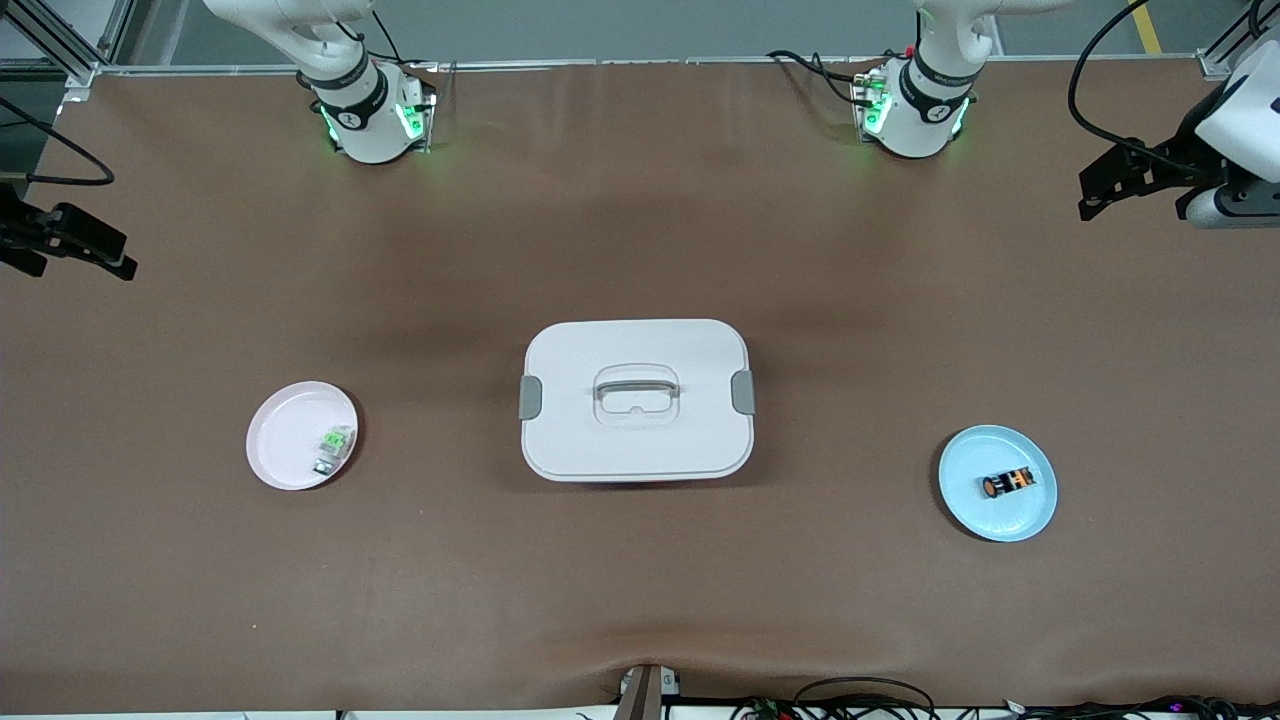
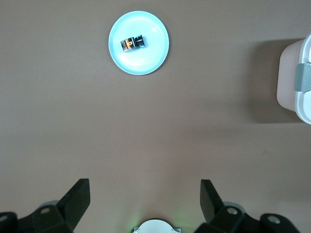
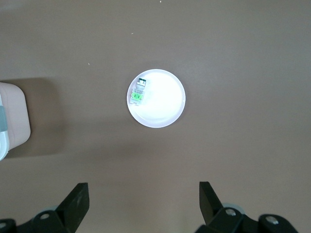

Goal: Transfer orange switch to right arm and place

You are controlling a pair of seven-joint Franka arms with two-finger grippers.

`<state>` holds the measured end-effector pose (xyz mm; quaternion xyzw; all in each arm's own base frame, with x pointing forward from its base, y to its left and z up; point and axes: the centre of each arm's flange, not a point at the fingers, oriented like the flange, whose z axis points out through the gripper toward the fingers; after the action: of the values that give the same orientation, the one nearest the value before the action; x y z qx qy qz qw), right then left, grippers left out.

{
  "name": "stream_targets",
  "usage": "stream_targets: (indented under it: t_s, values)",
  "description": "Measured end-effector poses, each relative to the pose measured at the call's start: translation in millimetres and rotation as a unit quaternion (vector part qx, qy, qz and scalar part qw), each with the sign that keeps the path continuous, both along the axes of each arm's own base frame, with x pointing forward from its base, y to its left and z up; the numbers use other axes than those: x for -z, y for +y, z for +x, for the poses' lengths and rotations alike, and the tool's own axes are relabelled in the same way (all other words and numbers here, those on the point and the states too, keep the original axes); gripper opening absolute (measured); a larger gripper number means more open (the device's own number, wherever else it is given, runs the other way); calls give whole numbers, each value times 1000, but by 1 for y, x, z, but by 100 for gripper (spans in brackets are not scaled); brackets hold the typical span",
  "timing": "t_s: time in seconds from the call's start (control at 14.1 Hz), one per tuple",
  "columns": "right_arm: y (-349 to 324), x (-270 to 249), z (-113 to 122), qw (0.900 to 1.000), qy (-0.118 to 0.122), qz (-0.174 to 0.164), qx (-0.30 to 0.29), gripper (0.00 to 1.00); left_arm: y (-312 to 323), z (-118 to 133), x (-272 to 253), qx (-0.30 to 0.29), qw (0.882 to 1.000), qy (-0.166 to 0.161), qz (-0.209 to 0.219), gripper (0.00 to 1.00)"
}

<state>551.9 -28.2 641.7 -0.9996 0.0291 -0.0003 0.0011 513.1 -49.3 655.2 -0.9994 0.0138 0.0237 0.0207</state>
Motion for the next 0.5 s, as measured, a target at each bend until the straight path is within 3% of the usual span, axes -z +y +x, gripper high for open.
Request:
stream_targets:
  t_s: [0.5]
  values:
    - [0,0,0,1000,-1,16,17,100,3,2,2,-2,1000,1,4,100]
